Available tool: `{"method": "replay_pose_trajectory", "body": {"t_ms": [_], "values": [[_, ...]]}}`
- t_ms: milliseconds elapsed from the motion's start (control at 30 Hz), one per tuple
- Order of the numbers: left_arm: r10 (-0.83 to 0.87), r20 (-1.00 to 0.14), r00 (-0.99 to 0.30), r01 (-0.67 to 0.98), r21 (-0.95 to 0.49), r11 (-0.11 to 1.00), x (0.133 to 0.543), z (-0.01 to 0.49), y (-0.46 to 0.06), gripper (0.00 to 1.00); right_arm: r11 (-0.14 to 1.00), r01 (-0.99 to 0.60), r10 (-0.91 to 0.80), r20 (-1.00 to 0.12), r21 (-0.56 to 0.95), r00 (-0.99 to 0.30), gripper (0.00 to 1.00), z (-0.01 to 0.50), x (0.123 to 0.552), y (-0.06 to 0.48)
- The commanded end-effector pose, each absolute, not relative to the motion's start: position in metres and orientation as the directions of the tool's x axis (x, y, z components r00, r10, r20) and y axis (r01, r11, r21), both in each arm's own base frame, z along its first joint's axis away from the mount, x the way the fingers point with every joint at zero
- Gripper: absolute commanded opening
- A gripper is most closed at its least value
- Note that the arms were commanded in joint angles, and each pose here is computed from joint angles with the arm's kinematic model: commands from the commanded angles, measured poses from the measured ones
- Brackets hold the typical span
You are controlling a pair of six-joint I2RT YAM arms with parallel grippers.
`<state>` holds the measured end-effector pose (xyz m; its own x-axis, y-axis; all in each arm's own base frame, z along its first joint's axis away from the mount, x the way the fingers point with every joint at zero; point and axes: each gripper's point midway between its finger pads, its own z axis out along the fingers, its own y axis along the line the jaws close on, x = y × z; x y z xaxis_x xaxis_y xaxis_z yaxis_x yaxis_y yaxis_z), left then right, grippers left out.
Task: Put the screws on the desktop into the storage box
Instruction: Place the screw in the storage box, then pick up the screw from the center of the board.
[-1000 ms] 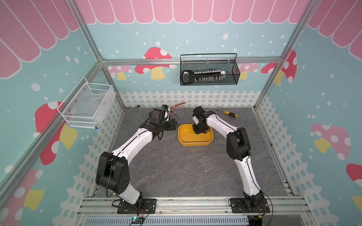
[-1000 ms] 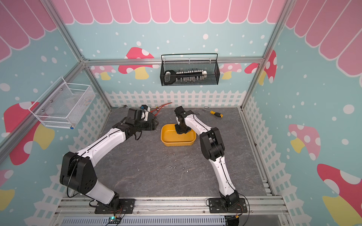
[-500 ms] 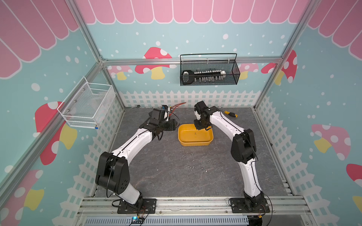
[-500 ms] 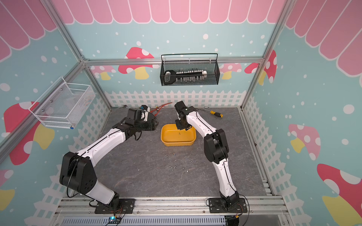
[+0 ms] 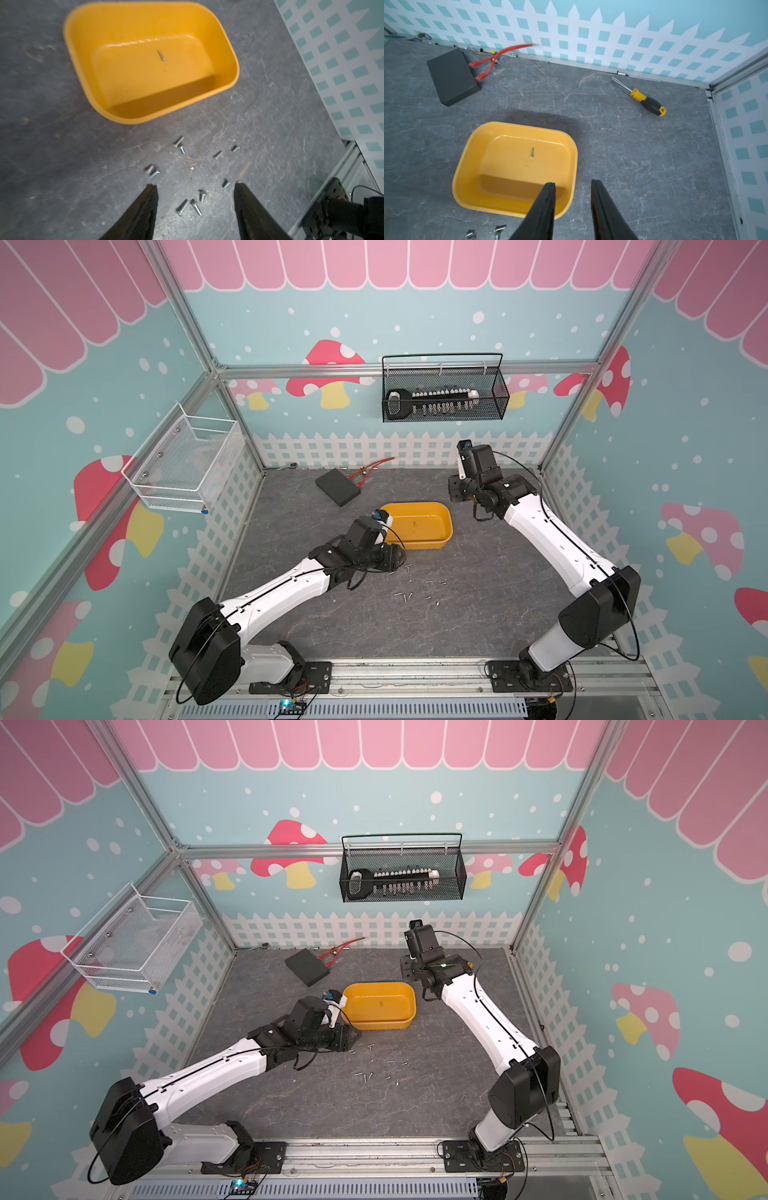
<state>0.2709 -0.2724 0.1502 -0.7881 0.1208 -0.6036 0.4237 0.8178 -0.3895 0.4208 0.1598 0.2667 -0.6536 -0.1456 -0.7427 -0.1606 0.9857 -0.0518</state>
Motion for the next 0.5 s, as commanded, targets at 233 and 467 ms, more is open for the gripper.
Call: {"method": "replay_pose_trajectory", "body": {"t_ms": [233, 467], "values": [[0.205, -0.473, -0.857, 0.421, -0.412, 0.808, 0.247, 0.09, -0.324, 0.58, 0.991, -0.128, -0.126, -0.681, -0.047, -0.721, 0.35, 0.221, 0.381, 0.123], [0.321, -0.459, -0.829, 0.508, -0.378, 0.774, 0.236, 0.071, -0.35, 0.51, 0.994, -0.094, -0.103, -0.671, -0.05, -0.734, 0.35, 0.213, 0.366, 0.096]]}}
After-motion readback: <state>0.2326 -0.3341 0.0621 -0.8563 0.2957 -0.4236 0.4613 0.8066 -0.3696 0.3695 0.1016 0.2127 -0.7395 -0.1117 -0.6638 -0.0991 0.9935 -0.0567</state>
